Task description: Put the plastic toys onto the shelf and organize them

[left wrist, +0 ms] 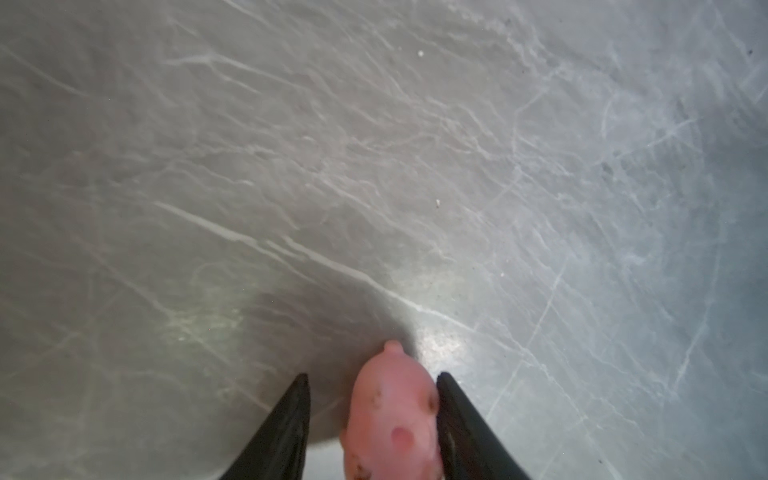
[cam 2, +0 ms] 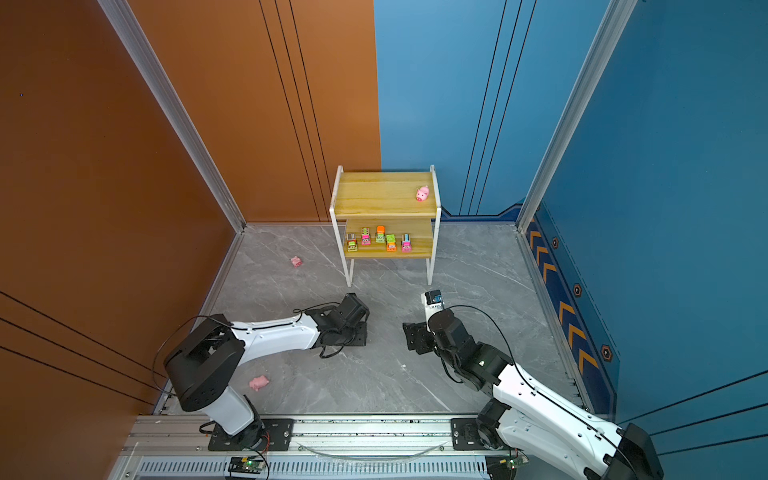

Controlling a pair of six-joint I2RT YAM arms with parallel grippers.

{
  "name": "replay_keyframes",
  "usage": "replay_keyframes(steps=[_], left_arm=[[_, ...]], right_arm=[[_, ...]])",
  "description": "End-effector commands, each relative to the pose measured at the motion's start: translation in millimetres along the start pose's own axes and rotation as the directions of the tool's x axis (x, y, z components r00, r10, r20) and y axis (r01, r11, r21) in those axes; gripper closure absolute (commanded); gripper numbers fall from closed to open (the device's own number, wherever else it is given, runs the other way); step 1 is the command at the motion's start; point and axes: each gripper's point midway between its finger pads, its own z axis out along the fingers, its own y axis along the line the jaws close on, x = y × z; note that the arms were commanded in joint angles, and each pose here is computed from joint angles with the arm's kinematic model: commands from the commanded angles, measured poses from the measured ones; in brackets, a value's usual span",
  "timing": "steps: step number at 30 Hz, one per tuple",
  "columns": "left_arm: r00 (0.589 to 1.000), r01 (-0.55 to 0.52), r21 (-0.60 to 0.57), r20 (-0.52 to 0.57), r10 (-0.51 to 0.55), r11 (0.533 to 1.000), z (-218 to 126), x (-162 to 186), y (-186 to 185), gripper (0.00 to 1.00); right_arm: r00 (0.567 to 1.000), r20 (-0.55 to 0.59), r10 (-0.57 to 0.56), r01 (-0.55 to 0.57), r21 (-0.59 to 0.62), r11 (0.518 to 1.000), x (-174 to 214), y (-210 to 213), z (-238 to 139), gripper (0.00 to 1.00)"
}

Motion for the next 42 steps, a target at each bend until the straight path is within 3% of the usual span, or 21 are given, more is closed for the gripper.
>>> replay_keyframes(steps=[1,17,23,34,42], left_arm=[[1.000,0.007,-0.039,-0.010,-0.008,0.999,-9.8,-1.6,22.4,0.49],[0.996,0.089,-0.121,0.003,-0.089,0.989,-38.0,10.2,92.6,0.49],[0.993,0.118,-0.128,0.000,-0.119,0.985,-42.7,16.3,106.7,0.50],[0.985,0.143,0.020,0.099,-0.144,0.990,-92.5,-1.4,96.5,0.45],[0.980,0.121,0.096,0.147,-0.134,0.988,-124.5,-5.9,90.8,0.42]], right_arm=[[1.000,-0.022,-0.008,0.008,0.022,1.000,8.1,-1.0,4.1,0.19],[0.994,-0.067,-0.088,0.085,-0.045,0.995,23.2,55.4,36.4,0.20],[0.993,-0.097,-0.071,0.060,-0.110,0.992,35.8,88.4,58.7,0.21],[0.991,-0.124,-0.048,0.003,-0.346,0.938,52.7,162.8,105.4,0.30],[0.990,-0.140,-0.025,-0.031,-0.383,0.923,57.4,178.5,131.7,0.40]])
